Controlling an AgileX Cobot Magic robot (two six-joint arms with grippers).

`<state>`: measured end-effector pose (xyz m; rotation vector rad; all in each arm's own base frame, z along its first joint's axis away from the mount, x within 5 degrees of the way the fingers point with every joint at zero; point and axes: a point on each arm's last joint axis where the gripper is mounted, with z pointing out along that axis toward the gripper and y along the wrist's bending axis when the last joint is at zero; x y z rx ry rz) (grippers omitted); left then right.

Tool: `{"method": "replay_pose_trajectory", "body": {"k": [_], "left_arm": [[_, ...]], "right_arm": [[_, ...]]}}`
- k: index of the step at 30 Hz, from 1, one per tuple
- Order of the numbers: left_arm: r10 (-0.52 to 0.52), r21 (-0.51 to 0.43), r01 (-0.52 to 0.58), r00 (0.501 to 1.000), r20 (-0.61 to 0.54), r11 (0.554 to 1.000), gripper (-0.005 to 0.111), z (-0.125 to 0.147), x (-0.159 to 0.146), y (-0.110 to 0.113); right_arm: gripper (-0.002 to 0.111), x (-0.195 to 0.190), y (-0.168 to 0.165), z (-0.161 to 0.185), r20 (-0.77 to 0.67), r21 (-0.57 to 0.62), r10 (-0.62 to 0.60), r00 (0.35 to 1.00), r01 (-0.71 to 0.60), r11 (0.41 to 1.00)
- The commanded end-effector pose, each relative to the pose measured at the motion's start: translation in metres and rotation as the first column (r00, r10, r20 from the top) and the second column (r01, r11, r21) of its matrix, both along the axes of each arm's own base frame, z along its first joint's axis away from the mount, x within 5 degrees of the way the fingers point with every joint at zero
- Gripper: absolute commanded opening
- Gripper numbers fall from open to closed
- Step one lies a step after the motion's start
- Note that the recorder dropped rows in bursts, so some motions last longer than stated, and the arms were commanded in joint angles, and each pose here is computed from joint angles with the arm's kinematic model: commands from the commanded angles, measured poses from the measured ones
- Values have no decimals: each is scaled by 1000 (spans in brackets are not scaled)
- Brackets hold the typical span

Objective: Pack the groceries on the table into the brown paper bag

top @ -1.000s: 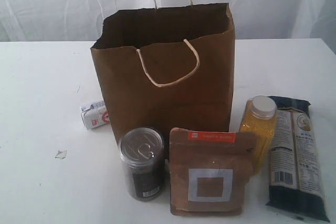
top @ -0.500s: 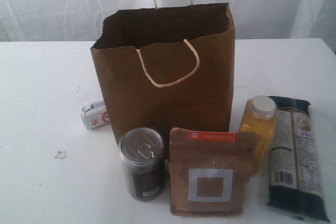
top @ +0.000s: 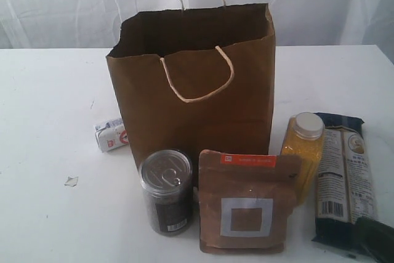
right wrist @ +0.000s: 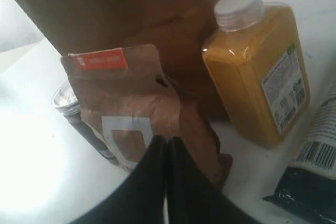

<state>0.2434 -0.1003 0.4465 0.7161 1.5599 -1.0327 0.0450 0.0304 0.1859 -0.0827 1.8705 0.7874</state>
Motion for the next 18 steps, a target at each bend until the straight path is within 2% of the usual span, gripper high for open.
{"method": "replay_pose_trajectory", "body": {"k": [1,7,18], "left_arm": [[-5,-8,5,1000,4,1000,105,3,-4,1],[-5,-8,5,1000,4,1000,105,3,-4,1],[-5,-7,5,1000,5,1000,105,3,-4,1]], "right_arm": [[0,0,-1,-2,16,-34,-3,1000,4,999],[0,3,-5,0,119,-158,-7,993,26,987],[0,3,-4,0,116,-153,-7,993,25,988]]}}
